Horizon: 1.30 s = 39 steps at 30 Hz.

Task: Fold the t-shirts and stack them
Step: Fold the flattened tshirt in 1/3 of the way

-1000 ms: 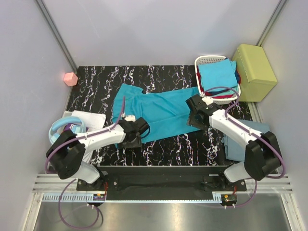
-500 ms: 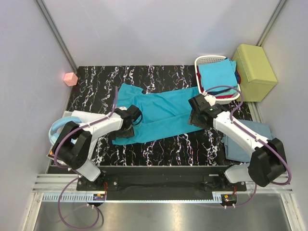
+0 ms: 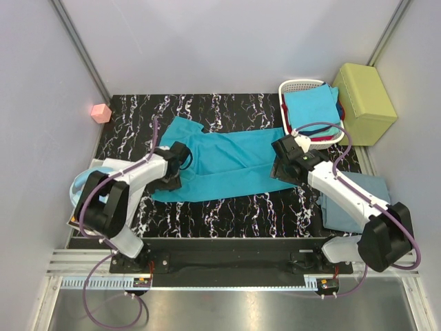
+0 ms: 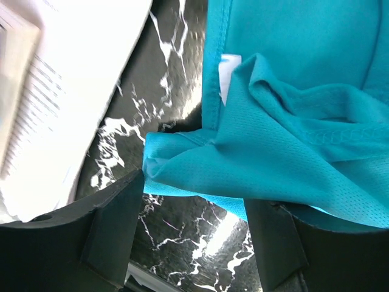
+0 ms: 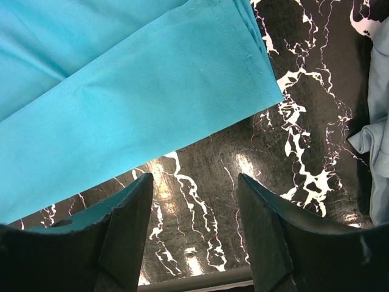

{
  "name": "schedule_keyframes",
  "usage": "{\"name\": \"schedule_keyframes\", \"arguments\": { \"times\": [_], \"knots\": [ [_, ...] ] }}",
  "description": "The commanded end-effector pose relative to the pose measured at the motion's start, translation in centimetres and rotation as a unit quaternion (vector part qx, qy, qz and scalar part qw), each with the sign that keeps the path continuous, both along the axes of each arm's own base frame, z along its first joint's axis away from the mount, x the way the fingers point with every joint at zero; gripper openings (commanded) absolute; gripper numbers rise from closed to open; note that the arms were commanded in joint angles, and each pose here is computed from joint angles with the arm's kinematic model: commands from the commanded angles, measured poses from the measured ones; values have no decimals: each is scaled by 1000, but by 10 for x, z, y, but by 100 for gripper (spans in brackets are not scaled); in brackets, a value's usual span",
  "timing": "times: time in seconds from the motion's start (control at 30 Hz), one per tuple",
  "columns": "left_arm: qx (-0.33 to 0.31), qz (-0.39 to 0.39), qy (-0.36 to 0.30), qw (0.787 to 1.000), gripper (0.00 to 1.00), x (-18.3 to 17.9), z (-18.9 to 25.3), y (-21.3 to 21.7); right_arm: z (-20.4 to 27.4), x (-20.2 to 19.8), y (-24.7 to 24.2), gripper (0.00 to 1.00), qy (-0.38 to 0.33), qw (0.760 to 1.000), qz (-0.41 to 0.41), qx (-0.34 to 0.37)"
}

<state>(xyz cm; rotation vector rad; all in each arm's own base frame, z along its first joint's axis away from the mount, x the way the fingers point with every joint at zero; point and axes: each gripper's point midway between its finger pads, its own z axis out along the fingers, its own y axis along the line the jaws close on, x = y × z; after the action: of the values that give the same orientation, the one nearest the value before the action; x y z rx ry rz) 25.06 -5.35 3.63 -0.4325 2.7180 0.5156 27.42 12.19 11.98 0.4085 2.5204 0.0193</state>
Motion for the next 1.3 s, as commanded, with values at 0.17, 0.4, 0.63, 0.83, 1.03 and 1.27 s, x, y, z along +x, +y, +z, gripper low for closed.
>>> {"name": "schedule_keyframes", "arguments": {
  "times": [0.17, 0.4, 0.63, 0.83, 1.03, 1.27],
  "knots": [
    [-24, -37, -110, 993, 73, 38, 75, -17, 16, 1, -2, 66, -25, 1000, 9, 3],
    [-96, -69, -245, 962, 84, 39, 159, -51, 41, 46, 14, 70, -66, 998, 17, -7],
    [-91, -87, -232, 965, 82, 82, 152, -54, 60, 114, 48, 67, -81, 996, 35, 2],
    [-102, -87, -188, 973, 80, 95, 111, -59, 62, 136, 74, 65, -59, 996, 56, 23],
    [-140, -95, -180, 969, 76, 86, 90, -69, 59, 113, 60, 64, -64, 996, 56, 15],
    [-147, -98, -142, 974, 67, 87, 58, -77, 53, 93, 43, 65, -59, 997, 53, -2]
  ]
}}
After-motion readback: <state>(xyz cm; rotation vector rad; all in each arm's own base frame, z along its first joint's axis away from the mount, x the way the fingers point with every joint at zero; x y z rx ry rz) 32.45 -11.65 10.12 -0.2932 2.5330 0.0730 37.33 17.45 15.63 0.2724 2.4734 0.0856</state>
